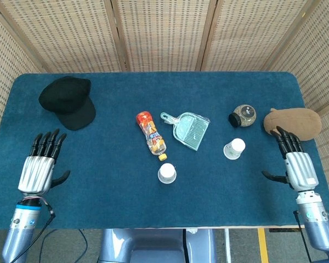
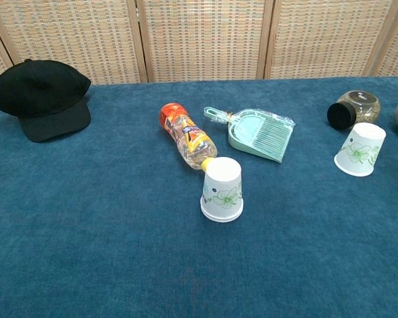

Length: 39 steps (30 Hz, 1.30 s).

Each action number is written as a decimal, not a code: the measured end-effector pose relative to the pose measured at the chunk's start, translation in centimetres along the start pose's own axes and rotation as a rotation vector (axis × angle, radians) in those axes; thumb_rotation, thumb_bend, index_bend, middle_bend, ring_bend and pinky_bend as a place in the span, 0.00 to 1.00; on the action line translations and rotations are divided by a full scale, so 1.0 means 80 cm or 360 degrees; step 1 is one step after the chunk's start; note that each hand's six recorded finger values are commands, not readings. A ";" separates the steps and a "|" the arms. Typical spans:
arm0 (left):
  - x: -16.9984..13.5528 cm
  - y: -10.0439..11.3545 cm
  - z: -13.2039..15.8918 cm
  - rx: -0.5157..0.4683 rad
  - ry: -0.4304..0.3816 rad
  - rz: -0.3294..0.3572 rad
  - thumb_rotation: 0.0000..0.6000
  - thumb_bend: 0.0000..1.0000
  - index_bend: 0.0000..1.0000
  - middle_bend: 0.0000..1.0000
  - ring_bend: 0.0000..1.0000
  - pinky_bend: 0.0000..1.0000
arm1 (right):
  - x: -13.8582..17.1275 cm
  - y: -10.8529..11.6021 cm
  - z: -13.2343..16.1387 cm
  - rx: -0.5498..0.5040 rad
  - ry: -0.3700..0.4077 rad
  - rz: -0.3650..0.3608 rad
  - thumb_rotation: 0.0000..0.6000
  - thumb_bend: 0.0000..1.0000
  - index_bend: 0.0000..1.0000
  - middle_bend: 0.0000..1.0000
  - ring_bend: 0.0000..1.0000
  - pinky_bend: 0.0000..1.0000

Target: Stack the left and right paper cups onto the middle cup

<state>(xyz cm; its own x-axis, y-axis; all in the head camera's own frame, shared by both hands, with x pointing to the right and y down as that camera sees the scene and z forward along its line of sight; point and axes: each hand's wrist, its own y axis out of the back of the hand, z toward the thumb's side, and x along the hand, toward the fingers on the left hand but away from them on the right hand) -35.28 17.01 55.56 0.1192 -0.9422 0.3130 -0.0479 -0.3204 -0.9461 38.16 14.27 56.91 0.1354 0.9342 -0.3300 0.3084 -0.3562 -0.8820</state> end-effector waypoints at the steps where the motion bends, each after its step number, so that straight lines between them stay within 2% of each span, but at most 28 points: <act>1: -0.006 -0.001 -0.009 0.0005 0.0021 0.0004 1.00 0.23 0.00 0.00 0.00 0.00 | -0.005 -0.001 0.006 0.0019 0.0013 0.0011 1.00 0.07 0.20 0.01 0.00 0.00; 6: -0.018 -0.004 -0.030 -0.0028 0.0064 0.0004 1.00 0.23 0.00 0.00 0.00 0.00 | -0.036 -0.012 0.041 0.0123 0.0069 0.0090 1.00 0.11 0.28 0.05 0.00 0.00; 12: -0.021 -0.006 -0.046 -0.0068 0.0079 0.0008 1.00 0.23 0.00 0.00 0.00 0.00 | -0.070 -0.037 0.067 0.0184 0.0056 0.0218 1.00 0.12 0.28 0.06 0.00 0.00; 18: -0.023 -0.001 -0.053 -0.0101 0.0069 0.0023 1.00 0.23 0.00 0.00 0.00 0.00 | -0.098 -0.066 0.076 0.0236 -0.0004 0.0348 1.00 0.14 0.29 0.06 0.00 0.00; 28: -0.023 0.001 -0.053 -0.0105 0.0050 0.0022 1.00 0.23 0.00 0.00 0.00 0.00 | -0.127 -0.102 0.048 0.0287 -0.0156 0.0493 1.00 0.15 0.31 0.07 0.00 0.00; 33: -0.022 0.001 -0.052 -0.0103 0.0049 0.0019 1.00 0.23 0.00 0.00 0.00 0.00 | -0.142 -0.109 0.020 0.0316 -0.0243 0.0529 1.00 0.16 0.33 0.07 0.00 0.00; 39: -0.021 0.002 -0.051 -0.0109 0.0047 0.0019 1.00 0.23 0.00 0.00 0.00 0.00 | -0.149 -0.115 0.005 0.0301 -0.0291 0.0556 1.00 0.17 0.36 0.08 0.00 0.00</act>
<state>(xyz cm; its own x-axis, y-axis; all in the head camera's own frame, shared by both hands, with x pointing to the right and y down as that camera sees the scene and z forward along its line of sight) -39.56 18.16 55.24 0.0887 -0.9481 0.3053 -0.1167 -0.3143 -0.9421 33.31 6.45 68.84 0.0267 0.7521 -0.6585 0.0936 -0.6577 -0.7474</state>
